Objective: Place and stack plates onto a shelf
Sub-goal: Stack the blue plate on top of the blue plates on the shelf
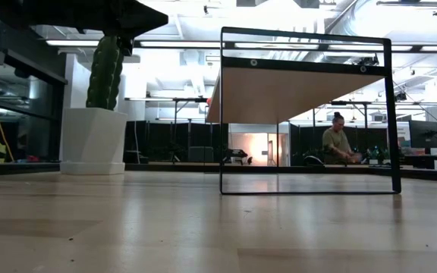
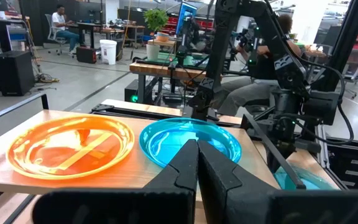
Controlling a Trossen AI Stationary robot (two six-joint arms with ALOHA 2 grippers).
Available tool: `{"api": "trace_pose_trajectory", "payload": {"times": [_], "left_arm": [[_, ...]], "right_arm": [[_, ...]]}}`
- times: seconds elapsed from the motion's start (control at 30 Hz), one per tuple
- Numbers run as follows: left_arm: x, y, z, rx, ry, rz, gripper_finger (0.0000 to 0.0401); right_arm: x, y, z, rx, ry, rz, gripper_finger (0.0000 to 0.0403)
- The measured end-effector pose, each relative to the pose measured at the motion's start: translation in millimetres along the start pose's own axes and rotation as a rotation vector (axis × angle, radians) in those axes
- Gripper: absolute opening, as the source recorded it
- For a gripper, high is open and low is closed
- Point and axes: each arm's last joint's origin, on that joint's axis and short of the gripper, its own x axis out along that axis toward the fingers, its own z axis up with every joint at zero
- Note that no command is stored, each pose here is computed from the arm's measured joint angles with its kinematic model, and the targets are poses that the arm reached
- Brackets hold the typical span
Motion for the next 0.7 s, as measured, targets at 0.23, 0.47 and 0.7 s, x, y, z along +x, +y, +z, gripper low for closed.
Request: {"api": "trace_pose_trajectory", "payload": {"times": [0.23, 0.47, 0.7], "left_arm": [[0, 0, 0, 0.0, 0.0, 0.0, 0.0], [0, 0, 0, 0.0, -0.002, 0.0, 0.0], [0, 0, 0, 0.0, -0.001, 0.0, 0.0]], "right_arm": [[-27, 2, 1, -0.013, -0.003, 0.137, 0.0001], [-59, 5, 10, -0.043, -0.08, 0.316, 0.0], [-51, -2, 16, -0.007, -0.089, 0.201, 0.0]]}}
